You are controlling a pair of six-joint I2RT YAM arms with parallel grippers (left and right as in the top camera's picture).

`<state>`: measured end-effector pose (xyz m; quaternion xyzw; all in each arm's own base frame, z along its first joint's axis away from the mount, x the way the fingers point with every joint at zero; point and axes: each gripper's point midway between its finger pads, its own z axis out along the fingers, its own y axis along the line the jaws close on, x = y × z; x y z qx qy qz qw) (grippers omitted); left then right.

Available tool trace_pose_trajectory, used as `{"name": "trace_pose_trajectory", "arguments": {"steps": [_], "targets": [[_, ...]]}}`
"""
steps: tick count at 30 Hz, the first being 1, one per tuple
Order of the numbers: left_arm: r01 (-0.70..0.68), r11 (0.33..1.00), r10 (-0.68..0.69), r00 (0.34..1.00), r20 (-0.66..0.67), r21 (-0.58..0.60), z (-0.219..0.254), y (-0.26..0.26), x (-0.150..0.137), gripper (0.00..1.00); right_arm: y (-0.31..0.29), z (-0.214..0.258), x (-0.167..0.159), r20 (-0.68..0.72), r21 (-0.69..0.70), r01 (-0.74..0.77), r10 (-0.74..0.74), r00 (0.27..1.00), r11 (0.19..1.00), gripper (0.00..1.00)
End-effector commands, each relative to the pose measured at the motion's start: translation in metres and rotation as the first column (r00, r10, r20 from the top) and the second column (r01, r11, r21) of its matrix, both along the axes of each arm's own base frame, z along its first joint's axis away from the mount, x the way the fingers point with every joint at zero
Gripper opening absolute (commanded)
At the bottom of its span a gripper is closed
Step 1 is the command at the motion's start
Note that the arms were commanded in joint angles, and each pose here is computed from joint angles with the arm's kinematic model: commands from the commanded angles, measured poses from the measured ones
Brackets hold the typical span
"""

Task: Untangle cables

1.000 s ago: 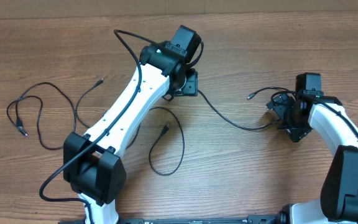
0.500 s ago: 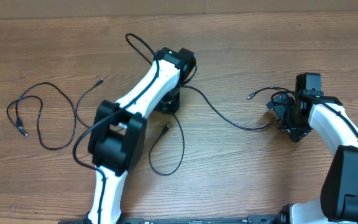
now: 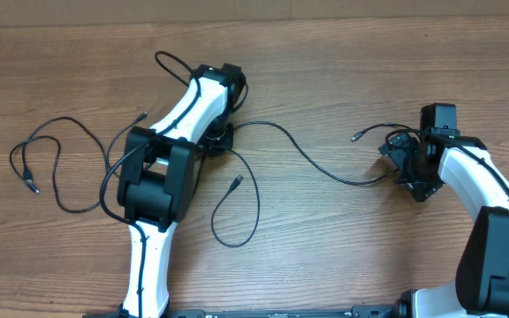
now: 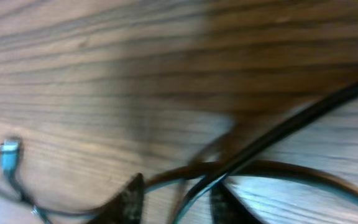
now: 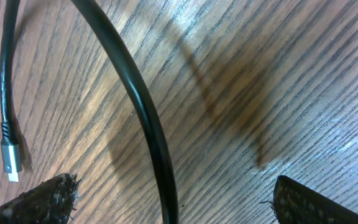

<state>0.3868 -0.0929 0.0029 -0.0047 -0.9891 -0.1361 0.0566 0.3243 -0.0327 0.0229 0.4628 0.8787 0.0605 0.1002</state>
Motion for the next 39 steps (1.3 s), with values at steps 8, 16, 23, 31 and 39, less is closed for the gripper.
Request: {"name": "trace_pose_trajectory", "arguments": {"steps": [8,16,23,31,39], "targets": [[0.193,0.927,-0.234,0.968,-0.094,-0.322,-0.001,-0.041,-0.012,0.04,0.002,0.004,0.000,0.014,-0.002,-0.003,0.003,1.000,1.000,1.00],[0.263,0.858,-0.221,0.965,0.144,-0.441,0.097,-0.071,0.016,0.04,0.002,0.004,0.000,0.014,-0.002,-0.003,0.003,1.000,1.000,1.00],[0.471,0.712,-0.160,0.831,0.532,-0.521,0.247,-0.103,0.035,0.04,0.002,0.004,0.000,0.014,-0.002,-0.003,0.003,1.000,1.000,1.00],[0.718,0.613,0.023,0.400,0.916,-0.329,0.433,-0.109,0.039,0.04,0.002,0.004,0.000,0.014,-0.002,-0.003,0.003,1.000,1.000,1.00],[0.660,0.729,0.115,0.139,0.984,-0.178,0.510,-0.076,0.037,0.04,0.002,0.004,0.000,0.014,-0.002,-0.003,0.003,1.000,1.000,1.00]]}}
